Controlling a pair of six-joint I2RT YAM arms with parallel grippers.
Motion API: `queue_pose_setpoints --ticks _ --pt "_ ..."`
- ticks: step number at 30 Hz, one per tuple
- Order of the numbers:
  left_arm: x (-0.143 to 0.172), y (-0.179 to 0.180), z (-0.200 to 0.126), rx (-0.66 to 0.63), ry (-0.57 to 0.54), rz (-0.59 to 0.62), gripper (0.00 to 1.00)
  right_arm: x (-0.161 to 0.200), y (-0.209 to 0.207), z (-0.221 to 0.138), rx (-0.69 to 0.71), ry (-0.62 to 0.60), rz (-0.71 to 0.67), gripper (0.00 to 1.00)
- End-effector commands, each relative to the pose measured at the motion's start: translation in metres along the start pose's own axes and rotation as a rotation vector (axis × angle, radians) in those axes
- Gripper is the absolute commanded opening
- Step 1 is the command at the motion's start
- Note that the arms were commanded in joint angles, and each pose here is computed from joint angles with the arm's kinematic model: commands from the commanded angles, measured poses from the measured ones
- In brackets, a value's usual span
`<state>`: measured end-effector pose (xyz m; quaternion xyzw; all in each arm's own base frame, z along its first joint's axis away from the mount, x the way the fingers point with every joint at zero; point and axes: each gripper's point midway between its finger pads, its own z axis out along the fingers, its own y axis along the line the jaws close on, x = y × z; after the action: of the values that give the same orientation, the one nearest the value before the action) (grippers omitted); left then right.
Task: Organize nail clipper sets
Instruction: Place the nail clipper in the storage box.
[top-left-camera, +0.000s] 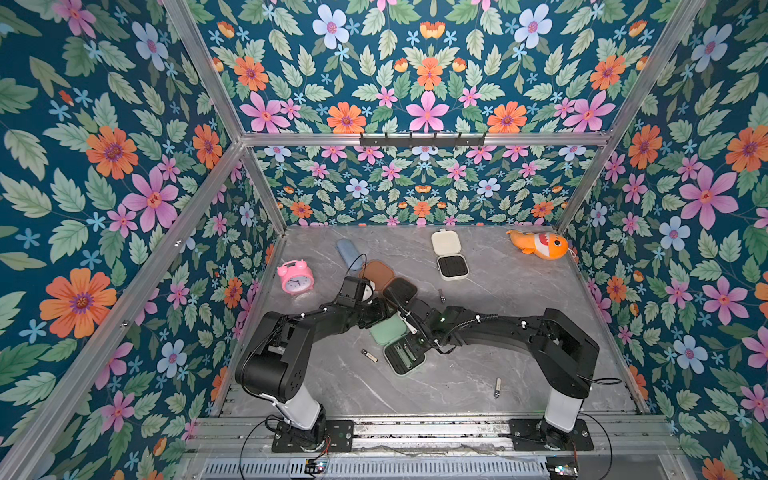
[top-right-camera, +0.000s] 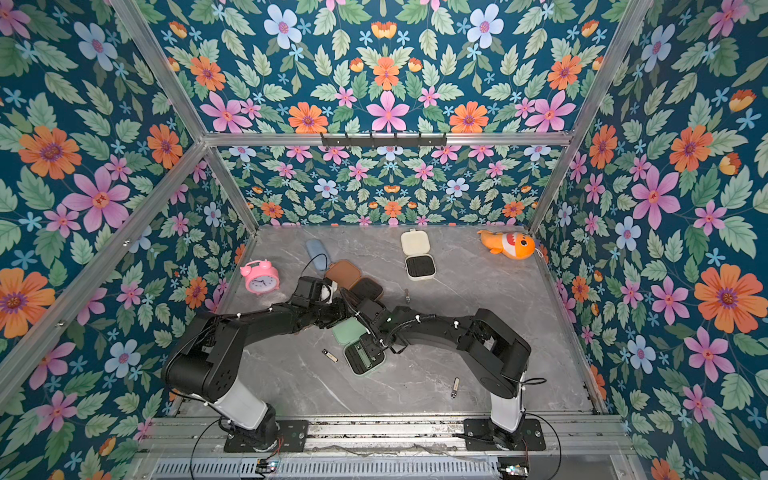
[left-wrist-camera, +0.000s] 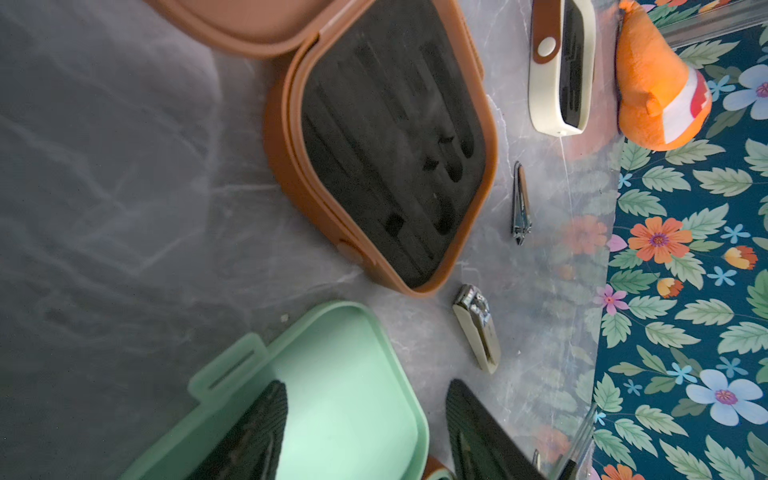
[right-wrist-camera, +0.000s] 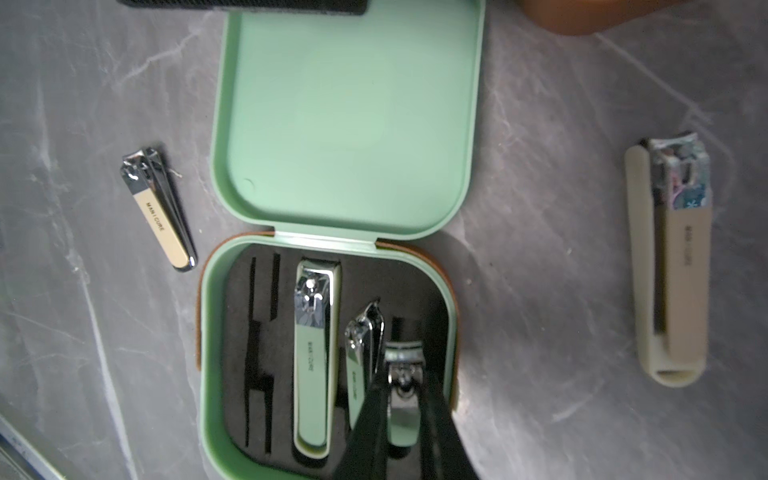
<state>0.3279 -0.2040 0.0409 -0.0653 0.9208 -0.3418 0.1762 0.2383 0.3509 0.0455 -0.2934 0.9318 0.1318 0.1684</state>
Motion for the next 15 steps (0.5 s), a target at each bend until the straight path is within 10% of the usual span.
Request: queue_pose_setpoints --ticks 1,15 --pt "0.016 0.022 0.002 -0.085 0.051 -0.036 0.64 0.0 0.006 0.0 -0.013 -0.006 -0.02 0.07" --pt "0.016 0.021 0.003 -0.08 0.054 -0.035 0.64 0.017 -0.006 0.005 0.062 0.03 -0.013 0.06"
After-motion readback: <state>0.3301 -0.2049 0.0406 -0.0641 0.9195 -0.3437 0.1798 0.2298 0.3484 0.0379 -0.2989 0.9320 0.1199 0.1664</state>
